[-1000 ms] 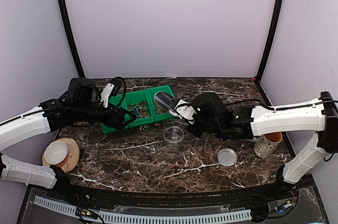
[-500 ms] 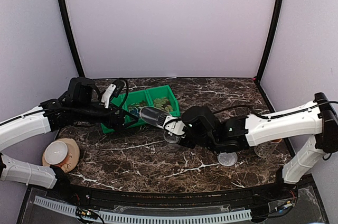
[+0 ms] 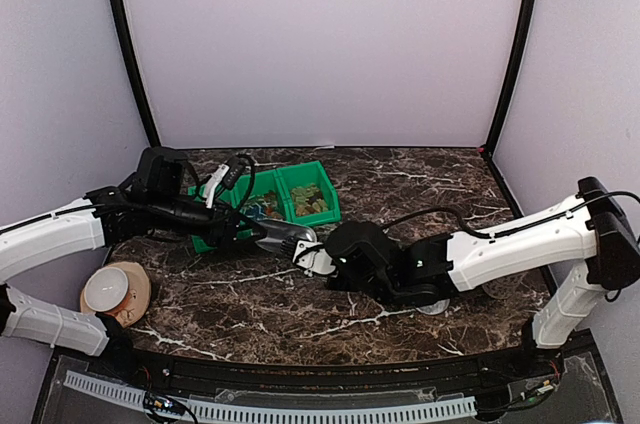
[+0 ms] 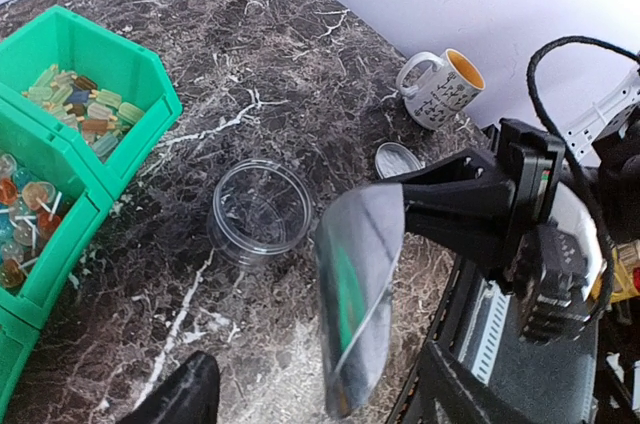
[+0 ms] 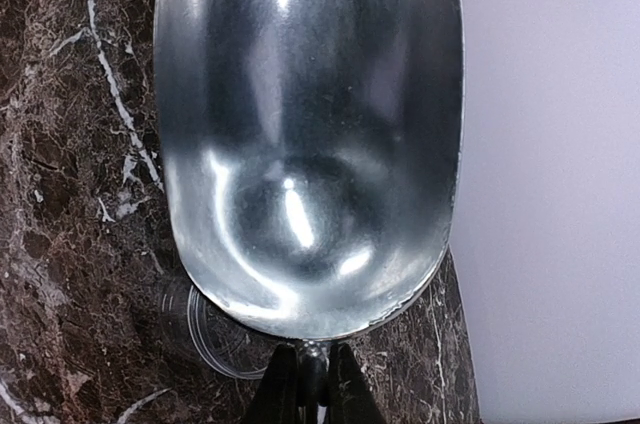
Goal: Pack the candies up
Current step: Pass from the right arm to the left
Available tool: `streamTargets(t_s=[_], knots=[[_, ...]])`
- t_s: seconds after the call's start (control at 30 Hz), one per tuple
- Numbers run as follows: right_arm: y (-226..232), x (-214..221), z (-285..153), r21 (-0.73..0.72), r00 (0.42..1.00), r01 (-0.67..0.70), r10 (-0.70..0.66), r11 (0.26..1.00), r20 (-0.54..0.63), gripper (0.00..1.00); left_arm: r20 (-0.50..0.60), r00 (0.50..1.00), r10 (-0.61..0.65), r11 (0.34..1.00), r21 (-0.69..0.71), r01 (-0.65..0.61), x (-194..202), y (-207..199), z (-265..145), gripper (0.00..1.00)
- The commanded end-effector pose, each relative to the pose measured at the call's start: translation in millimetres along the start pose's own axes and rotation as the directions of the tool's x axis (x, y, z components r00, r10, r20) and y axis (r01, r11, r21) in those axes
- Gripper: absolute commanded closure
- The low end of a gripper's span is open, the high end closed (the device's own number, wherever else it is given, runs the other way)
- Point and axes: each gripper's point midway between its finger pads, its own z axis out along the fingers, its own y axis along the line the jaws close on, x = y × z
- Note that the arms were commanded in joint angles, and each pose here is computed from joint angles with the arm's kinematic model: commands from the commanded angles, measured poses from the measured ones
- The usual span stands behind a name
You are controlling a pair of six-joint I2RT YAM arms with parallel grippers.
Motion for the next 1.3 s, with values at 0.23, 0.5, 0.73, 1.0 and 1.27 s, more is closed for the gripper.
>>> streamTargets(t_s=[0.23, 0.5, 0.73, 1.0, 1.27], knots=[[-12.4, -23.4, -3.4, 0.076, 1.000, 0.002, -0.004, 0.997, 0.029, 1.00, -0.032, 0.999, -0.019, 0.998, 0.062, 0.021, 6.9, -3.4, 6.9, 0.55], [-10.4, -26.8, -6.3, 0.079, 0.999, 0.014, -0.018, 0.997, 0.039, 1.00, -0.036, 0.999, -0.025, 0.998, 0.061, 0.027, 7.4, -2.0, 7.3, 0.61], [-7.6, -29.6, -6.7, 0.082, 0.999, 0.019, -0.023, 0.996, 0.047, 1.00, -0.037, 0.999, -0.028, 0.998, 0.062, 0.031, 7.4, -1.5, 7.5, 0.69], [-8.6, -34.0, -6.7, 0.097, 0.998, 0.022, -0.027, 0.995, 0.053, 1.00, -0.048, 0.998, -0.036, 0.997, 0.067, 0.039, 9.1, -0.6, 9.2, 0.98], [-6.9, -35.7, -12.3, 0.075, 0.995, 0.005, -0.012, 0.997, 0.097, 0.73, -0.044, 0.998, -0.034, 0.997, 0.065, 0.037, 8.8, 0.0, 7.5, 1.00]])
